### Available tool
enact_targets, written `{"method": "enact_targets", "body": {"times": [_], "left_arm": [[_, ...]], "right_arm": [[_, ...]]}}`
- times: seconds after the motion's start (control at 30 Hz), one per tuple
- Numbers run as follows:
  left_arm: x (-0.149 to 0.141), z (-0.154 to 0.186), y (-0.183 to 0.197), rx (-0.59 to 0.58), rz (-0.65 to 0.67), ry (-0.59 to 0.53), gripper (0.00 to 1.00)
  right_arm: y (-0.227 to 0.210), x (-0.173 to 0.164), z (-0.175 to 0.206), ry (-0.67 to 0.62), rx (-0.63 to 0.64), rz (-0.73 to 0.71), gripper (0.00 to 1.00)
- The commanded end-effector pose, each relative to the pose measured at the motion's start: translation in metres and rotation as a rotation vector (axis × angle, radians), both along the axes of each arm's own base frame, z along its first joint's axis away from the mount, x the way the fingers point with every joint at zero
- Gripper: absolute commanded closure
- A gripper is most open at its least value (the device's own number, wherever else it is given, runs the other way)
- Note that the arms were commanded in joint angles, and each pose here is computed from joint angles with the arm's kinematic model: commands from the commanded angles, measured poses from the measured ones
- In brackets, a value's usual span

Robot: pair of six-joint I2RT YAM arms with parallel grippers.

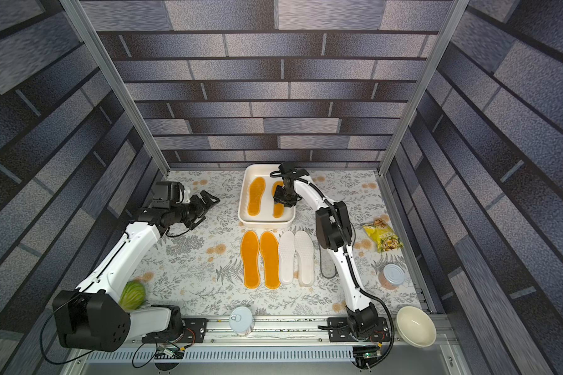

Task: Put the insoles into the storage box
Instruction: Place the insole in the storage box, then pick up the insole from the center of the board.

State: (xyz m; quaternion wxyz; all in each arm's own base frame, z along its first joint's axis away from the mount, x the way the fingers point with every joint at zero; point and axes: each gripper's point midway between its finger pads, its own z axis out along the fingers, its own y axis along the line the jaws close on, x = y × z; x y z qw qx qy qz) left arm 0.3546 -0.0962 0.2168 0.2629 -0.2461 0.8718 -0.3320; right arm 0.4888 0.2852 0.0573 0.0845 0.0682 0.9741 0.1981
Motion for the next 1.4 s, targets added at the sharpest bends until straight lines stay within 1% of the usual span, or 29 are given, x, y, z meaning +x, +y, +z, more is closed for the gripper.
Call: {"method": "enact_targets", "body": {"times": [0.0, 0.1, 0.23, 0.37, 0.47, 0.63, 0.8, 0.97, 1.1, 1.23, 1.37], "left_arm": [[-0.002, -0.003, 0.002, -0.004, 0.000, -0.002, 0.00], [-0.002, -0.002, 0.002, -0.006, 0.000, -0.005, 0.00], [-0.002, 0.000, 0.002, -0.006, -0.001, -0.009, 0.00], [-0.002, -0.001, 0.002, -0.007, 0.001, -0.004, 0.00], [-0.003, -0.002, 0.002, -0.005, 0.000, -0.002, 0.00], [-0.004, -0.006, 0.003, 0.004, 0.004, 0.011, 0.00], [-0.010, -0.020, 0.005, 0.018, 0.008, 0.054, 0.00], [-0.026, -0.047, -0.003, 0.065, -0.016, 0.137, 0.00], [-0.043, -0.067, -0.018, 0.142, -0.054, 0.195, 0.00], [-0.058, -0.084, -0.033, 0.156, -0.086, 0.249, 0.00], [-0.074, -0.091, -0.044, 0.180, -0.097, 0.275, 0.00]], "right_arm": [[-0.005, 0.004, 0.004, -0.014, -0.020, -0.005, 0.52], [-0.006, 0.005, 0.012, -0.033, -0.019, 0.003, 0.43], [-0.005, 0.006, 0.022, -0.054, -0.014, 0.007, 0.38], [-0.005, 0.007, 0.034, -0.080, -0.007, 0.012, 0.36], [-0.002, 0.009, 0.051, -0.114, 0.018, 0.026, 0.35], [0.020, 0.014, 0.088, -0.216, 0.152, 0.096, 0.33], [0.021, 0.010, 0.129, -0.313, 0.193, 0.139, 0.32], [0.017, -0.011, 0.174, -0.412, 0.227, 0.204, 0.32], [0.012, -0.041, 0.212, -0.494, 0.293, 0.257, 0.32], [0.006, -0.075, 0.222, -0.529, 0.364, 0.282, 0.32], [-0.003, -0.109, 0.219, -0.531, 0.426, 0.289, 0.31]]}}
